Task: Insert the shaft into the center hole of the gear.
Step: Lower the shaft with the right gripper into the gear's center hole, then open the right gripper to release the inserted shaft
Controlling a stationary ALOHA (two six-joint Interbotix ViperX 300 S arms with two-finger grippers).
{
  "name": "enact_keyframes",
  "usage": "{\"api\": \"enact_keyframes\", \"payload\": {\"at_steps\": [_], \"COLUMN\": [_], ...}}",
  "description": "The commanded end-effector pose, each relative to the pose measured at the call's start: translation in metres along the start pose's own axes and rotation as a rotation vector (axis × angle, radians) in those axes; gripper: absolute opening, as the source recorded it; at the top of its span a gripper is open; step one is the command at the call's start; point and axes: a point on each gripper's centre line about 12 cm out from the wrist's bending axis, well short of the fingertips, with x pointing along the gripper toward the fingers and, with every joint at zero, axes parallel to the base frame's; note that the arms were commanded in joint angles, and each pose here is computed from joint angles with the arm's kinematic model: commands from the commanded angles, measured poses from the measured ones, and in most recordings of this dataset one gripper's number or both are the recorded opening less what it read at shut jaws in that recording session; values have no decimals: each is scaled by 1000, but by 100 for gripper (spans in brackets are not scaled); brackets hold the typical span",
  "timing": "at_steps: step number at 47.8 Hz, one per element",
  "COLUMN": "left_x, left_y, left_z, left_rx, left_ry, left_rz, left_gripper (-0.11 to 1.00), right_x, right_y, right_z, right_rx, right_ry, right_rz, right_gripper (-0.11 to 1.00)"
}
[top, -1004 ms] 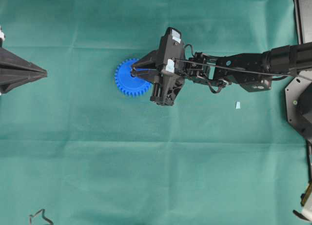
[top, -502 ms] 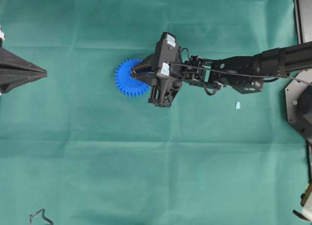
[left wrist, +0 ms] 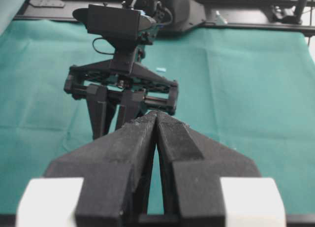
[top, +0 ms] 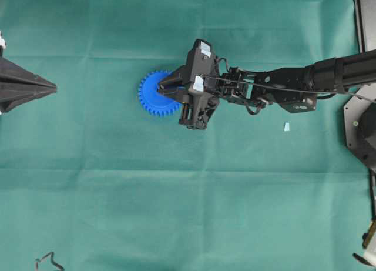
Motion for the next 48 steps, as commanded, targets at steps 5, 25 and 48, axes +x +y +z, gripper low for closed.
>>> {"api": "enact_keyframes", "payload": {"at_steps": [5, 25, 48], "left_x": [2, 2, 2], "left_y": [0, 0, 0], "left_z": [10, 10, 10], "left_rx": [1, 0, 1], "left_ry": [-26, -26, -26], "left_rz": [2, 2, 2], "left_gripper": [0, 0, 0], "right_x": [-1, -14, -99], "right_y": [2, 5, 7], "right_z": [14, 34, 84], "right_rx": [4, 8, -24], "right_ry": [-35, -89, -240], "right_rz": [5, 15, 45], "right_gripper": [18, 85, 77]}}
